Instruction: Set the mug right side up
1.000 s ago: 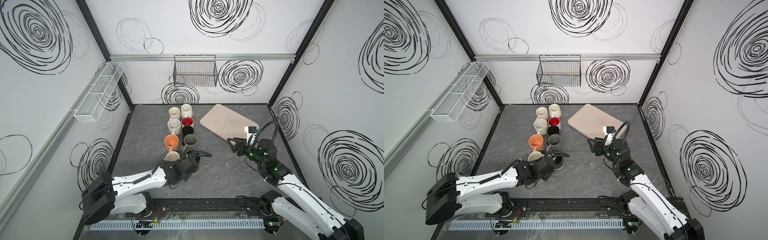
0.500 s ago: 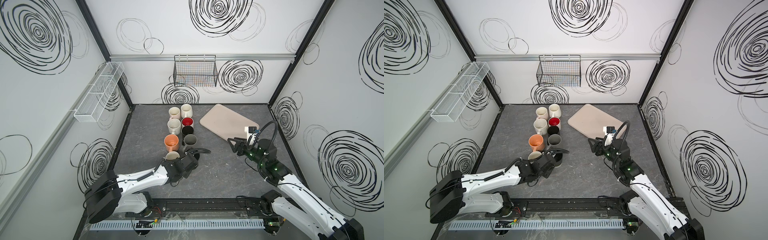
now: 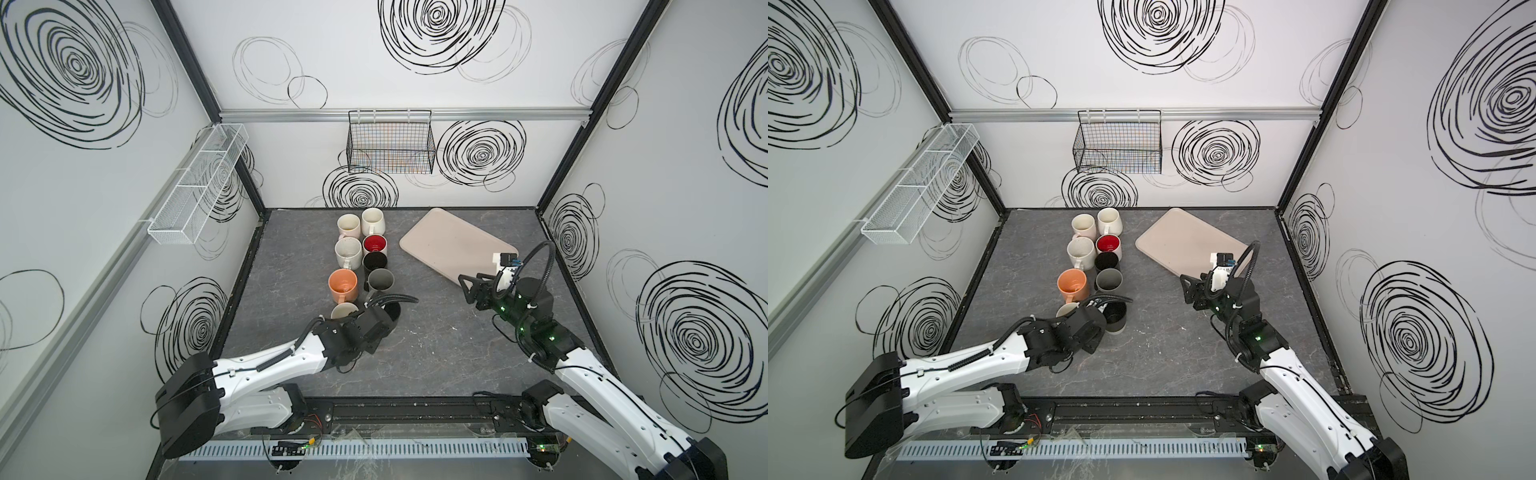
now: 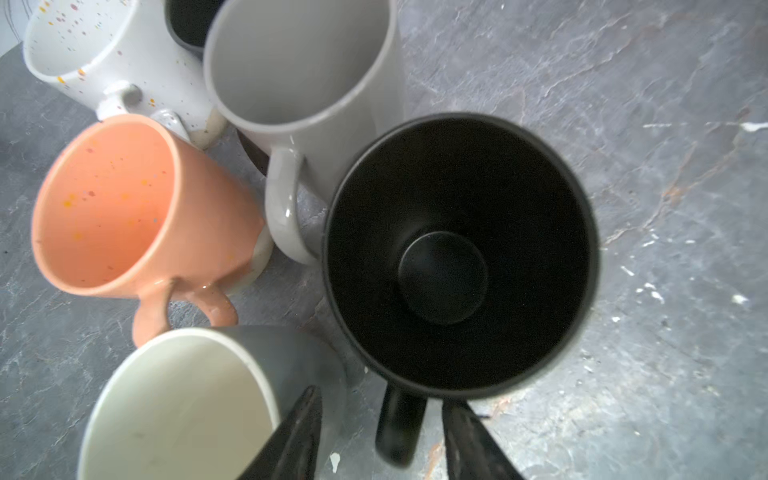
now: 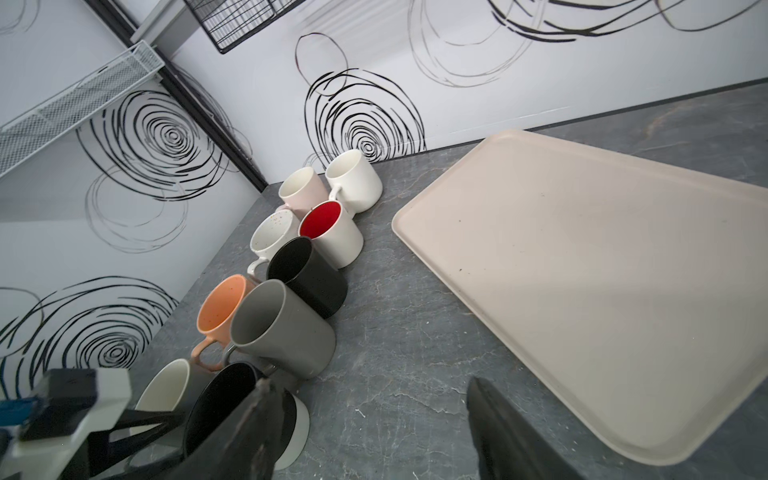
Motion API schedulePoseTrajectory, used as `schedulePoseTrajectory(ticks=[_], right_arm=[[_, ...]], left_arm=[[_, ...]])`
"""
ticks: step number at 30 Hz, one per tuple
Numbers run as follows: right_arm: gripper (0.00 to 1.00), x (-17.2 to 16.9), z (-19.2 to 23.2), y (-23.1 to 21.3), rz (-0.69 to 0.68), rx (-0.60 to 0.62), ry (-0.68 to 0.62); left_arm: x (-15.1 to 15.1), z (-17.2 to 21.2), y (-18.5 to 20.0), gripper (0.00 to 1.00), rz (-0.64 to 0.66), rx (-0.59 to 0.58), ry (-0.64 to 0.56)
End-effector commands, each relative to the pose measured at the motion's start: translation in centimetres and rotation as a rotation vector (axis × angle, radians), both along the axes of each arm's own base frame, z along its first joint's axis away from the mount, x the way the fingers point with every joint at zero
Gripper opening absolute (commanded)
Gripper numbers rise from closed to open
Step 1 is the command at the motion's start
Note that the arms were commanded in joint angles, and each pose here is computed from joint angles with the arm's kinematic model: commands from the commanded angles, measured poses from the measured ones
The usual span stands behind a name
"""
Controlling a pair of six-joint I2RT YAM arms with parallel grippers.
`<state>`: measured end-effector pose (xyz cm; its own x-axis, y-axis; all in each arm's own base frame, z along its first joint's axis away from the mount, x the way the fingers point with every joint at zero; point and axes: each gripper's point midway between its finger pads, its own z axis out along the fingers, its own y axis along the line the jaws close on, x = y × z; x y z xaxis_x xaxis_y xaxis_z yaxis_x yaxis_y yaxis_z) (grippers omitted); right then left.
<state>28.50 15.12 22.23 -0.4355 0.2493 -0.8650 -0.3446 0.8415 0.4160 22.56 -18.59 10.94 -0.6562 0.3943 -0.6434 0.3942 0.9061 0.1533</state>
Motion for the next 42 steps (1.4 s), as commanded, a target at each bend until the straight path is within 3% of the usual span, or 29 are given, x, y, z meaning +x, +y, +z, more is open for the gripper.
schedulePoseTrajectory(ticks=[1,8,13,17,20,26,31,36,42], right_arm=[[0.79,1.1,-0.1,-2.7,-0.126,-0.094,-0.039],[0.9,3.1,0.3,-8.3,-0.356,-0.172,-0.063],[0.95,3.0,-0.7,-14.3,-0.61,-0.225,-0.079],[0.98,2.7,-1.1,-15.5,-0.628,-0.261,-0.155],[1.0,2.4,-2.5,-15.5,-0.598,-0.308,-0.196],[1.0,2.2,-5.1,-16.2,-0.59,-0.398,-0.164],[1.0,3.2,-7.1,-16.4,-0.587,-0.398,-0.079],[1.0,3.8,-7.8,-16.1,-0.567,-0.376,-0.102],[1.0,3.8,-9.0,-16.9,-0.579,-0.366,-0.109]], left_arm=[[0.5,4.2,0.1,0.54,0.017,-0.052,-0.064],[2.0,12.1,2.6,0.63,0.06,-0.126,-0.223],[4.4,15.4,8.9,0.72,0.243,-0.131,-0.343],[5.5,16.1,14.0,0.86,0.375,-0.147,-0.429],[5.8,15.8,16.6,1.0,0.425,-0.148,-0.505],[5.6,13.7,22.1,0.99,0.615,-0.151,-0.616],[5.9,10.6,24.8,0.99,0.729,-0.204,-0.646],[5.8,8.5,25.2,0.99,0.738,-0.263,-0.717],[5.2,7.1,24.3,0.99,0.664,-0.28,-0.776]])
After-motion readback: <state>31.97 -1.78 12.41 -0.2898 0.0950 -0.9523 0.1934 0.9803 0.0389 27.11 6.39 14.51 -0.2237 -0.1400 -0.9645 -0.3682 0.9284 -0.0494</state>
